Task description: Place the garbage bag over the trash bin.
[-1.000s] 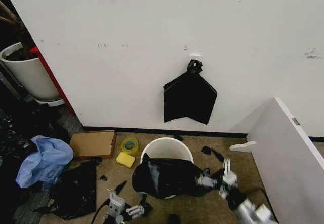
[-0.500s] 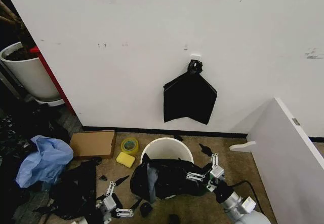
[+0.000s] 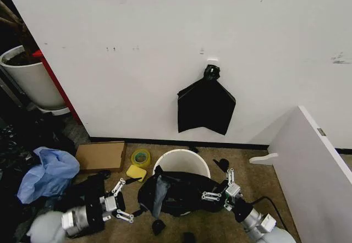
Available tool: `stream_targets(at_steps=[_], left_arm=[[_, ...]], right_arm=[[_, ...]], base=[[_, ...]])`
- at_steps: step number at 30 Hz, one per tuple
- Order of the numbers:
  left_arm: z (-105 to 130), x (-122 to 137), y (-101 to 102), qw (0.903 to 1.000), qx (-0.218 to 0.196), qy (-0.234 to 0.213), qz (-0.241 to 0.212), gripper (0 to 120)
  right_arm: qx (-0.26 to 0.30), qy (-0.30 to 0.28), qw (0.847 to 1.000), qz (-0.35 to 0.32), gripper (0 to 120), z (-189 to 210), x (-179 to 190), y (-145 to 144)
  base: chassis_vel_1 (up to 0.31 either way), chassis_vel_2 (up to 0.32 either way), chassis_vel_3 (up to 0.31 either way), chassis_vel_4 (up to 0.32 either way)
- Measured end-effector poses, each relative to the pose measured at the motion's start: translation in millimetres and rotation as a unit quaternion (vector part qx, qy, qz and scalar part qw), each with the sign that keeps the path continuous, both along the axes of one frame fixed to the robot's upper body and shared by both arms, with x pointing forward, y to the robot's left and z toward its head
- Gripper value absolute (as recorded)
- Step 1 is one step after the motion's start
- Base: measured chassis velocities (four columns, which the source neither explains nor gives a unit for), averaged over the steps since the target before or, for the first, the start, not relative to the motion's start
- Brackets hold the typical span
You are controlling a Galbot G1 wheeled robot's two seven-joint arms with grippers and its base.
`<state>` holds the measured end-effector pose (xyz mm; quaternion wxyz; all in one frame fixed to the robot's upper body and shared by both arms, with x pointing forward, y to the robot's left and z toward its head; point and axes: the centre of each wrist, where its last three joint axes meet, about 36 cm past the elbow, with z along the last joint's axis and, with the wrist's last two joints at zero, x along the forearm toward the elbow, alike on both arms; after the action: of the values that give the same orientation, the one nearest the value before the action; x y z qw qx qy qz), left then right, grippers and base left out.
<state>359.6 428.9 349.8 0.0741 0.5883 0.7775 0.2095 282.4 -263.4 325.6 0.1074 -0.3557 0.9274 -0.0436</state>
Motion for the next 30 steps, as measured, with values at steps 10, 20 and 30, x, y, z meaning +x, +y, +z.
stream_targets(at_steps=[10, 20, 30], left_arm=[[-6.3, 20.9, 14.8, 0.9989, 0.005, 0.02, -0.042, 100], [-28.0, 13.1, 1.1, 0.9975, -0.05, 0.036, -0.036, 100], [-7.8, 20.4, 29.1, 0.9964, -0.019, 0.051, -0.065, 100]], right_arm=[[-0.01, -0.004, 1.0, 0.006, 100, -2.6, -6.4, -2.3], [-0.084, -0.07, 0.99, 0.089, 100, -2.4, -6.7, -9.1], [-0.168, -0.12, 0.974, 0.095, 100, -8.2, 1.9, 13.7]], base=[[0.0, 0.0, 0.0, 0.0], [0.0, 0.0, 0.0, 0.0], [0.0, 0.0, 0.0, 0.0]])
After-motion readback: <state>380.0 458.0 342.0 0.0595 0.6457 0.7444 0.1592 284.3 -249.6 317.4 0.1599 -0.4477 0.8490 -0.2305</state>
